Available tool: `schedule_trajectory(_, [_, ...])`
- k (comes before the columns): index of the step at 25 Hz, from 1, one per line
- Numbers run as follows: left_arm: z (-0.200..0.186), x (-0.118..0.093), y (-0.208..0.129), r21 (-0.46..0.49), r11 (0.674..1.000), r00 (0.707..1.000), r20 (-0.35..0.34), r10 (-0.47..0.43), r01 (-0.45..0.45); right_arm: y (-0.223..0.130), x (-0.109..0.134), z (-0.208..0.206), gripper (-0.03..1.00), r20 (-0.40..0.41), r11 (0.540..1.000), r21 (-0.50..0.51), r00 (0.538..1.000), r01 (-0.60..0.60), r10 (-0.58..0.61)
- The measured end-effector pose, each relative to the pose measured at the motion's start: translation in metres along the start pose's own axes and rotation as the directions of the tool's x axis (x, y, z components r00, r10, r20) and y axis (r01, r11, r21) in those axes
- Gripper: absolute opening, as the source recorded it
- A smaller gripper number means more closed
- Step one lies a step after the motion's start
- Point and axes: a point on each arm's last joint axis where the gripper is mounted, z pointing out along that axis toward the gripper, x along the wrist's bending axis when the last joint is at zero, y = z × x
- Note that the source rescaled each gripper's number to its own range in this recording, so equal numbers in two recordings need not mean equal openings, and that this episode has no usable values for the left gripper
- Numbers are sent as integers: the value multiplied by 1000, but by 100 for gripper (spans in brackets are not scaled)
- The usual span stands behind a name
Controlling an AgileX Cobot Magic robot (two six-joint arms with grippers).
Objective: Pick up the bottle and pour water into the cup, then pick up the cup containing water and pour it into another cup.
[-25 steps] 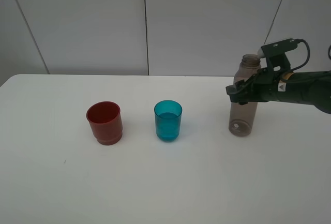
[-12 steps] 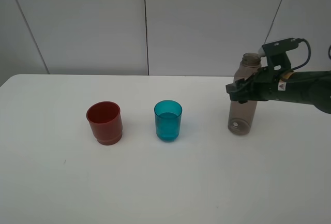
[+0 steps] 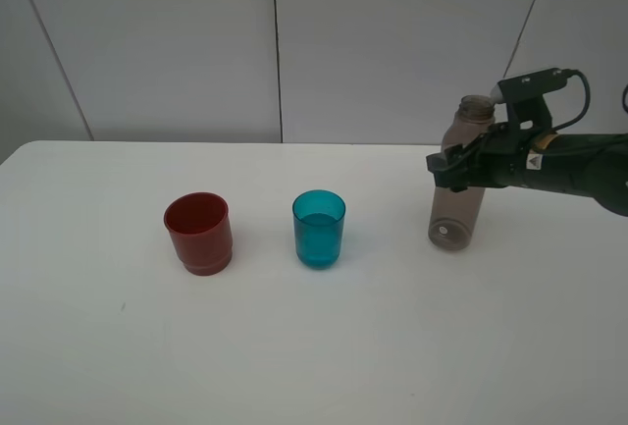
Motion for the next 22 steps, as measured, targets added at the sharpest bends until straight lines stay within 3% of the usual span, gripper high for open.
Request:
schedule_trajectory(19, [0,0,0,0,1000,1000,0,0,0,-15,2,12,8,-16,999,52,1000,-12,13])
schedule_trajectory(22, [0,0,0,0,1000,1000,0,0,0,-15,2,12,17,-16,999,52,1000,-12,13])
